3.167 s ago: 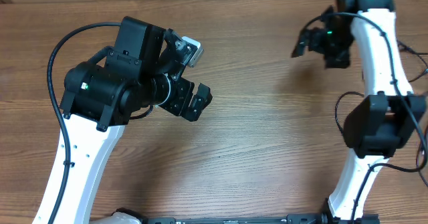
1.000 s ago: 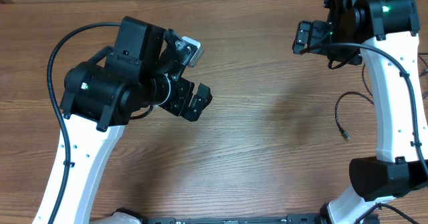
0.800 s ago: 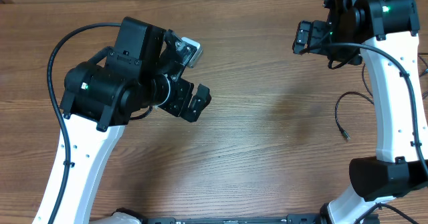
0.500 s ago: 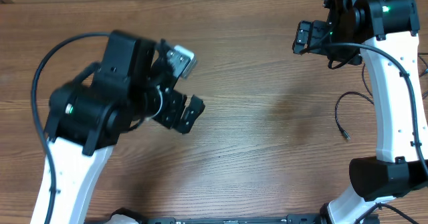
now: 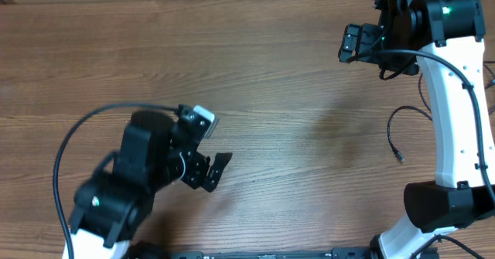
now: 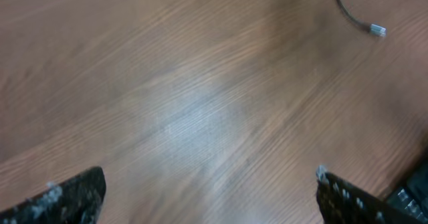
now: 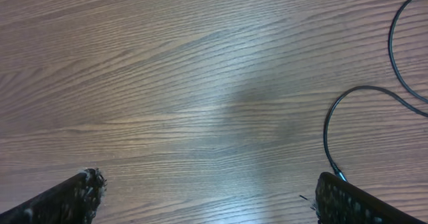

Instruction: Untangle cables

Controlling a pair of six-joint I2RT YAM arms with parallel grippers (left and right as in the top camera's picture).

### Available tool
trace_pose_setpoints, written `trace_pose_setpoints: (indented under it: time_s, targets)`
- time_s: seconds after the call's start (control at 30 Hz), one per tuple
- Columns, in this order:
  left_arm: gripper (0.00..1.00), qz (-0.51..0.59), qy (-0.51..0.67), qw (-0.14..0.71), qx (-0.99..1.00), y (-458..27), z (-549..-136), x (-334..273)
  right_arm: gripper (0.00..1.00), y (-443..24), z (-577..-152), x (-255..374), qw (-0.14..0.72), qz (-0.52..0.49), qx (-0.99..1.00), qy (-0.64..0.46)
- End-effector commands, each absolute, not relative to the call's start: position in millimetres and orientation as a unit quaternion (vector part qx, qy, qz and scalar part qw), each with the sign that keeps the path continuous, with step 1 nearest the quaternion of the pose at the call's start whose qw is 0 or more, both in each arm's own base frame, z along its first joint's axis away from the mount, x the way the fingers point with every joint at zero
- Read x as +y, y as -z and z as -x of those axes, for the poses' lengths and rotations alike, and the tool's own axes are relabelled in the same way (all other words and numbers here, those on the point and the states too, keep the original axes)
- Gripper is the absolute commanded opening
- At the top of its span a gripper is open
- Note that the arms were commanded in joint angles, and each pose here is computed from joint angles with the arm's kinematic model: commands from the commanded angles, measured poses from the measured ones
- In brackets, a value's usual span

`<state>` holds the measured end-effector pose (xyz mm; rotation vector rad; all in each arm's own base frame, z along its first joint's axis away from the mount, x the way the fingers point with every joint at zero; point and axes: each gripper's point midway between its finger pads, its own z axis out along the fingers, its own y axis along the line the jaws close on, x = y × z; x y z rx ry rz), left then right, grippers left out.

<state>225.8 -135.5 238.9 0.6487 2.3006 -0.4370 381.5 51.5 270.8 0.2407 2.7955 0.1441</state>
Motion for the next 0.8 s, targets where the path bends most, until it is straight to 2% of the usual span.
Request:
trace_pose_setpoints:
  time_s: [0.0, 0.27, 0.77]
  targets:
    - [1.0, -0.227, 0.177, 0.381, 0.879, -221, -220, -131, 1.0, -274, -382, 52, 0.172, -0.08, 0.981, -0.048]
    - [1.0, -0.196, 0.212, 0.496, 0.819, -215, -227, -134, 1.0, -274, -382, 52, 0.172, -0.079, 0.981, -0.048]
    - [1.0, -0.133, 0.23, 0.706, 0.657, -254, -232, -108, 1.0, -274, -382, 52, 0.172, -0.08, 0.981, -0.048]
